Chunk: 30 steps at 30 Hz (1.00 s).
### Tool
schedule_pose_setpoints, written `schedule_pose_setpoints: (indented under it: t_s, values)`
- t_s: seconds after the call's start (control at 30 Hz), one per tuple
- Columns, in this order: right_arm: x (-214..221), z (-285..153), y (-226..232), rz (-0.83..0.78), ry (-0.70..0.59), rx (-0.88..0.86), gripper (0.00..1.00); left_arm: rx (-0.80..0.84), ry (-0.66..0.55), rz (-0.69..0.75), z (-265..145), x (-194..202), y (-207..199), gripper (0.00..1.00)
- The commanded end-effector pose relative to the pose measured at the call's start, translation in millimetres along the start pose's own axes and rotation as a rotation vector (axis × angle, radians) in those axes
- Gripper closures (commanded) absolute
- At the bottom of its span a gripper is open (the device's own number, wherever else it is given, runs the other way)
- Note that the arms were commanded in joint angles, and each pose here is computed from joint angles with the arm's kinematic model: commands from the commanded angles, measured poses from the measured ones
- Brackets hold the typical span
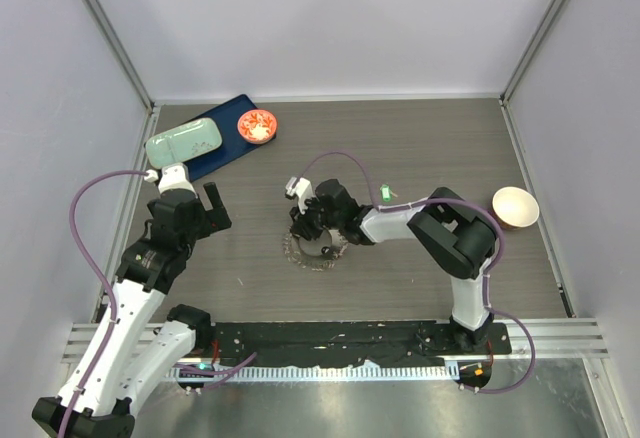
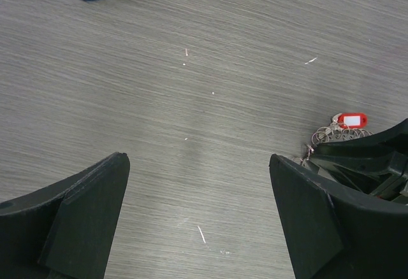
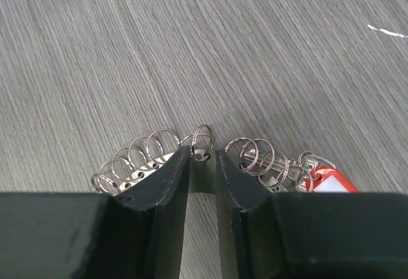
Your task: Put the keys on the keyring
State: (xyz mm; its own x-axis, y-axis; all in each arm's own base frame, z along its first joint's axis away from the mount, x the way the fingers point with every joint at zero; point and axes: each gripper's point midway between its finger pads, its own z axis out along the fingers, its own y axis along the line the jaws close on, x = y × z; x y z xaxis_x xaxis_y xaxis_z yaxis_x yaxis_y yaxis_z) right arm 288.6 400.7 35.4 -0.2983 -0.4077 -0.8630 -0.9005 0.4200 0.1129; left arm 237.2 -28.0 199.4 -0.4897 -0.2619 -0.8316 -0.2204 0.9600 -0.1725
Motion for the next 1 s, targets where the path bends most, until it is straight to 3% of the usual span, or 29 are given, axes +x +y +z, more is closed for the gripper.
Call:
schedule_pose_setpoints:
  t_s: [0.0,0.17,0.37,0.5,0.9,0.97]
  values:
    - [-17.3,7.7,-2.8,-0.041,-0.059,0.011,0.73,0.019,-0.022,0.006,1.9,-5.9,-3.3,0.04]
    - [-12.5,10.5,-5.7,-0.041,-0.054,0.02,0.75,0.022,-0.021,0.006,1.9,-5.7,-3.7,0.04]
    - [-14.7,8.5,-7.1,-0.049,-0.061,0.03,0.86,0.025,-0.018,0.007,1.8,-4.8,-3.6,0.04]
    - [-22.2,1.8,-6.1,-0.07,-0.07,0.034,0.99,0.036,-0.02,0.01,1.2,-5.2,-5.1,0.04]
    - [-71.7,-61.4,16.9,-0.159,-0.11,0.013,0.99,0.297,-0.064,0.129,-18.0,-4.2,-37.7,0.0]
    - [-68.3,-73.0,23.2,-0.169,-0.067,0.001,0.99,0.347,-0.098,0.145,-23.4,-8.6,-44.3,0.0]
